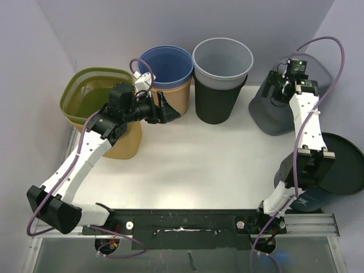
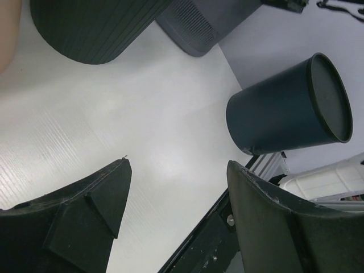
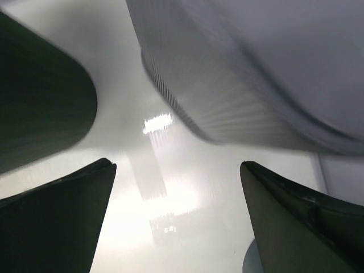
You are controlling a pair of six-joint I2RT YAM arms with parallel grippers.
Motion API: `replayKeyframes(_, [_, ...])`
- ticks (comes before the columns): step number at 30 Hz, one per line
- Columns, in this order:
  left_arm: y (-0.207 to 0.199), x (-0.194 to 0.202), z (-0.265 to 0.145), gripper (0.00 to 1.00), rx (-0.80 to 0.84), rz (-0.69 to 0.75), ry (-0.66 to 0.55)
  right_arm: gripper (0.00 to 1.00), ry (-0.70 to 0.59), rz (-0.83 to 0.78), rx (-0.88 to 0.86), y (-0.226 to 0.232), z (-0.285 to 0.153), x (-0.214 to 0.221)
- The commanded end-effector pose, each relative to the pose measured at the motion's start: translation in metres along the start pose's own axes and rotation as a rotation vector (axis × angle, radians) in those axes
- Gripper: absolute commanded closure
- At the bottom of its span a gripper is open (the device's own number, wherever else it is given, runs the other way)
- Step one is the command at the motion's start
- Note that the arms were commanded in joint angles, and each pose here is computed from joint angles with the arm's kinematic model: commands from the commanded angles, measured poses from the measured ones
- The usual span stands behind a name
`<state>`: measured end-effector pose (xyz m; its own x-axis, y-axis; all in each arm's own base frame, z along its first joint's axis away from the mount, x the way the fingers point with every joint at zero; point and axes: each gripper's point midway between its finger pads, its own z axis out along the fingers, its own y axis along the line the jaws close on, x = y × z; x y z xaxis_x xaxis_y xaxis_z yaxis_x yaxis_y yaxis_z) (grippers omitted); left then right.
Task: Turn the large container upside down
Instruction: Move the container to the corner of the board.
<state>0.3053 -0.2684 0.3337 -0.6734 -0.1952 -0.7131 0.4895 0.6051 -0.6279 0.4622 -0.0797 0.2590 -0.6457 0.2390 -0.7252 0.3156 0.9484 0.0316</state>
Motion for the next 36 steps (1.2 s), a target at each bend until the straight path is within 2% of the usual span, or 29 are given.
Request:
replayKeyframes(1, [-0.009,-0.015,-0.006,0.32,0.029,0.04,-0.047,0.02,-0.14,0.038,-0.086,0.006,-0.061,-0.008])
replayKeyframes(7, [-0.006,-0.018,-0.001,0.32,0.027,0.052,-0.044,0.02,-0.154,0.065,-0.111,0.003,-0.108,0.032])
replayKeyframes(10, [-0.005,-0.016,0.001,0.32,0.033,0.047,-0.044,0.02,-0.14,0.072,-0.018,-0.024,-0.105,0.05])
replayKeyframes(12, [-0.004,-0.014,0.004,0.32,0.041,0.041,-0.04,0.02,-0.117,0.096,-0.015,-0.033,-0.092,0.052])
replayKeyframes(16, [-0.004,-0.014,0.005,0.32,0.043,0.036,-0.04,0.02,-0.141,0.143,-0.094,-0.021,-0.058,0.03])
replayKeyframes(20, [-0.008,-0.015,-0.006,0.32,0.038,0.049,-0.055,0.02,-0.183,0.182,-0.137,-0.01,-0.023,-0.012])
replayKeyframes(24, [-0.007,-0.009,-0.011,0.32,0.032,0.043,-0.045,0.02,-0.218,0.167,-0.198,0.004,0.016,-0.048])
replayKeyframes(28, [-0.006,-0.01,-0.018,0.32,0.016,0.041,-0.068,0.02,-0.255,0.12,-0.287,0.019,0.031,-0.065])
replayKeyframes(31, [-0.002,-0.009,-0.023,0.32,-0.006,0.048,-0.075,0.02,-0.263,0.13,-0.317,0.027,0.017,-0.066])
replayKeyframes(36, [0.007,-0.006,-0.024,0.32,-0.033,0.052,-0.077,0.02,-0.391,0.086,-0.412,0.077,-0.063,-0.077])
